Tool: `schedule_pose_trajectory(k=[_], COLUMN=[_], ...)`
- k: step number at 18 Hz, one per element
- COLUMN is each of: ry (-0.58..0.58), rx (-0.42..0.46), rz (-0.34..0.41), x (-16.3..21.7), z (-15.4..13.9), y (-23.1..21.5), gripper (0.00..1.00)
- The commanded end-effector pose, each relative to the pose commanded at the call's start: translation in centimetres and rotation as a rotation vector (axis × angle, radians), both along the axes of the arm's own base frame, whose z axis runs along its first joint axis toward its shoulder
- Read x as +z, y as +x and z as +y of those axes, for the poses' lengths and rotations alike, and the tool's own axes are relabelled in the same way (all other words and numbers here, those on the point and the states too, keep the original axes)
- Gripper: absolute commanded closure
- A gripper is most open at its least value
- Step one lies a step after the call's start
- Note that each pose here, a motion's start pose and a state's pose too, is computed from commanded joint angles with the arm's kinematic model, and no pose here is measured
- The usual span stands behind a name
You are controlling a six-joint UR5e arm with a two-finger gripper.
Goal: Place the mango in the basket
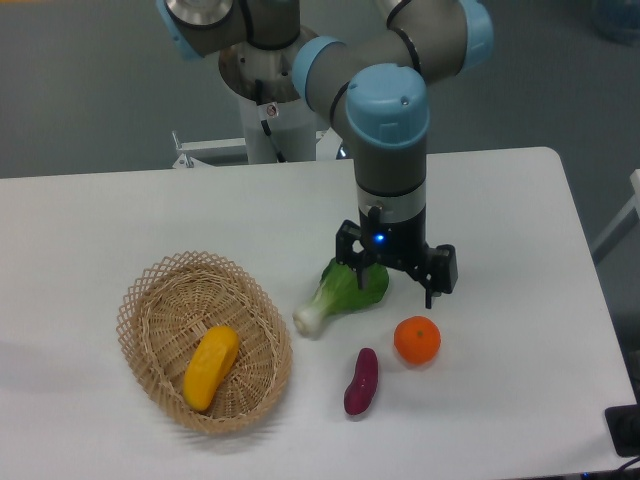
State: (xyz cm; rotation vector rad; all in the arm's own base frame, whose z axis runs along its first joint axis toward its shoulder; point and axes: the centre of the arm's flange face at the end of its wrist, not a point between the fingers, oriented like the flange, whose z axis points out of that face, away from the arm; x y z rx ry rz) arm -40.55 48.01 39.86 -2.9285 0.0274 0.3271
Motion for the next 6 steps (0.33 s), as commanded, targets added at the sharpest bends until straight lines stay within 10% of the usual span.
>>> schedule_pose_trajectory(k=[6], ry=[0.004], rx=[0.005], rz=[0.0], x=[0.17], z=[-0.17], y=[-0.19], gripper=[0.0])
